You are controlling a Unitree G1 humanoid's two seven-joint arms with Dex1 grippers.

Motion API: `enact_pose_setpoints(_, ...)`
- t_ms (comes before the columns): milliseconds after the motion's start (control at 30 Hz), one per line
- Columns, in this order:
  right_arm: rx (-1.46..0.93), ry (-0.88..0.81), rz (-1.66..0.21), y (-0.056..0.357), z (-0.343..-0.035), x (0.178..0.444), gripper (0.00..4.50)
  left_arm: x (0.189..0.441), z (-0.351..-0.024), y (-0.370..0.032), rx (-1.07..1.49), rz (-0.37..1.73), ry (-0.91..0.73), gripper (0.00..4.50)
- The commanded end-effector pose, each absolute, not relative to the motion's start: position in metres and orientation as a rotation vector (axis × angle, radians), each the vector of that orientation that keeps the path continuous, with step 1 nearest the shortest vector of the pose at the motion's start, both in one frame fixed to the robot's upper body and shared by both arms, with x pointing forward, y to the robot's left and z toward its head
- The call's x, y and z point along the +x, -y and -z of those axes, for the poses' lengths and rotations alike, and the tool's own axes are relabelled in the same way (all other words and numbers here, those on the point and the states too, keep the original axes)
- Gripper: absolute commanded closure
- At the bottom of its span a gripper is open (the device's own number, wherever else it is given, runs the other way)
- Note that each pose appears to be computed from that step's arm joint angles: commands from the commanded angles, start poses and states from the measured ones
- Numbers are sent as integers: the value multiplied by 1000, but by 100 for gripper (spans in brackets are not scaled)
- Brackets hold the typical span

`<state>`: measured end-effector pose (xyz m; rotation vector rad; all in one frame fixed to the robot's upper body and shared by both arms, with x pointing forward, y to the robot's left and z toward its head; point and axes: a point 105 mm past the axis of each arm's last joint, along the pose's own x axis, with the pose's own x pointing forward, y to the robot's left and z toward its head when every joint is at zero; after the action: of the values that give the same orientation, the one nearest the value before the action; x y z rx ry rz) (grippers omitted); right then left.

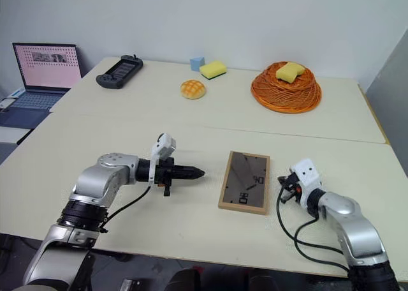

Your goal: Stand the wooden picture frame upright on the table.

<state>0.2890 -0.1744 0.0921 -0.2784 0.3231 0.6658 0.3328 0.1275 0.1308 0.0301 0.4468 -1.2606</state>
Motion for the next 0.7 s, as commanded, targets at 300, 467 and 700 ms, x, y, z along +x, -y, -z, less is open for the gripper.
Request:
enact_pose_setpoints(300, -323, -232, -672, 173, -117, 288, 450, 328, -135, -119, -601, 992, -918, 386)
enact_pose_setpoints(467, -318, -235, -671, 170, -114, 285, 450, 309, -132, -110, -619, 1059, -967, 386)
enact_pose_setpoints(700, -305, -228, -656, 169, -113, 289, 450, 301, -122, -108, -630, 1009, -1017, 358)
